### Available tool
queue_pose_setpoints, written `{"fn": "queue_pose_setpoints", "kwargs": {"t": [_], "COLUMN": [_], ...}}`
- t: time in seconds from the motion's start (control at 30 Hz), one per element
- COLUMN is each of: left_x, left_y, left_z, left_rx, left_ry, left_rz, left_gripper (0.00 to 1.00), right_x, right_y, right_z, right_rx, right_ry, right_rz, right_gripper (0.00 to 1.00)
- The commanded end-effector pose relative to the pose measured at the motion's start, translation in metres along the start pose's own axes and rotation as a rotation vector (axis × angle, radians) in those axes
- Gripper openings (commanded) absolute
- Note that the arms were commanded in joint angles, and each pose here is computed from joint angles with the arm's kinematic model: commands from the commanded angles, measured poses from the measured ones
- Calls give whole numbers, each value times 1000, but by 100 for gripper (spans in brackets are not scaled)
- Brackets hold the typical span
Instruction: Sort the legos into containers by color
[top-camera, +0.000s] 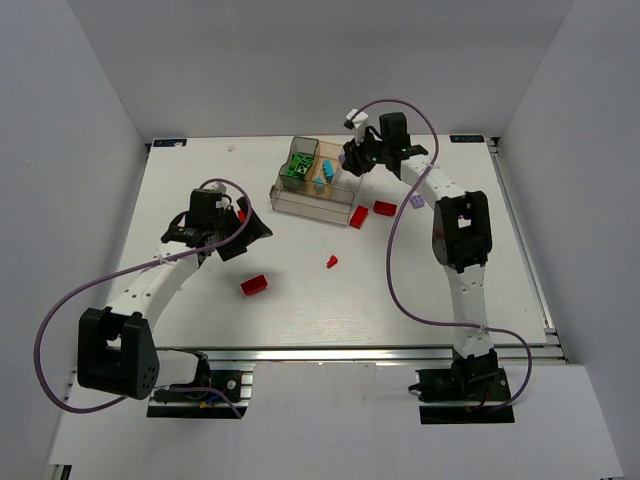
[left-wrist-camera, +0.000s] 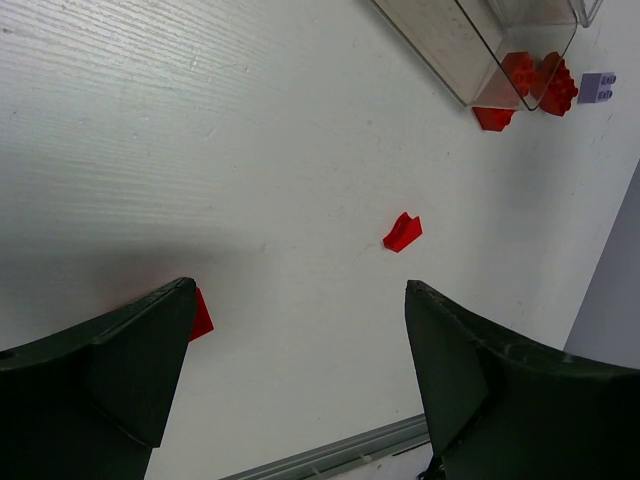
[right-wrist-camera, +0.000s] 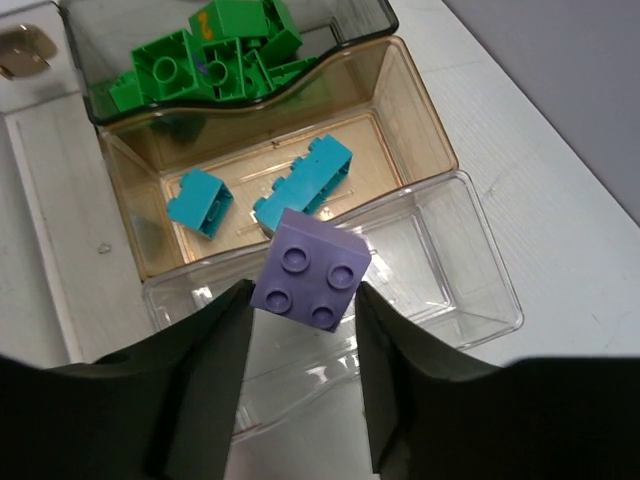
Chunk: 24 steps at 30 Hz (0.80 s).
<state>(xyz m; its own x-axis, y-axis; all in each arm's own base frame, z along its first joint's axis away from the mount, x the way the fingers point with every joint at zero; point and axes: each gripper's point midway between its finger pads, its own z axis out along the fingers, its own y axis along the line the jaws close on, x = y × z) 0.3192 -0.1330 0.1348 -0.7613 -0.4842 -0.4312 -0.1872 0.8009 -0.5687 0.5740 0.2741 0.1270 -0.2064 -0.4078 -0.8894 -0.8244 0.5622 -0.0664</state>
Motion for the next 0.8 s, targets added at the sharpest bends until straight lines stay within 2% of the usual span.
{"fn": "queue_pose_setpoints", "kwargs": {"t": [0.0,0.07,0.1,0.2,0.27,0.37,0.47,0.5,0.57,0.63,0.7,0.77], "left_x": [-5,-6,-6,-6,-5,-8,-9,-9,-8,-8,-7,-8], "left_y": [-9,-9,-9,-10,-10,-12,-12,-12,-11,-12,-11,-12], "left_z": [-5,-4,-4,-3,-3,-3,-5,-4,-3,-2,0,2], "left_rx": [37,39,39,45,50,53,57,63,64,69,67,68], "left_ry": [-36,-38,-36,-41,-37,-46,-60,-63,-62,-64,-57,-53], "left_rz": [9,11,10,13,13,15,19,19,16,17,19,25], "left_gripper": [94,94,95,94,94,94,94,95,94,94,94,95], "right_x": [13,14,12,1,-16,-51,-50,-28,-13,23,41,68], "right_y": [-8,-9,-9,-11,-14,-20,-36,-48,-47,-52,-57,-60], "right_z": [3,1,1,-6,-17,-48,-83,-95,-112,-127,-146,-158], "right_rx": [24,23,24,30,44,88,175,219,252,280,319,338], "right_ry": [20,28,26,7,-17,-75,-66,-23,26,97,138,201], "right_rz": [-30,-33,-34,-38,-42,-5,99,151,216,280,300,300], "right_gripper": [52,57,63,69,69,65,49,39,32,31,37,49]}}
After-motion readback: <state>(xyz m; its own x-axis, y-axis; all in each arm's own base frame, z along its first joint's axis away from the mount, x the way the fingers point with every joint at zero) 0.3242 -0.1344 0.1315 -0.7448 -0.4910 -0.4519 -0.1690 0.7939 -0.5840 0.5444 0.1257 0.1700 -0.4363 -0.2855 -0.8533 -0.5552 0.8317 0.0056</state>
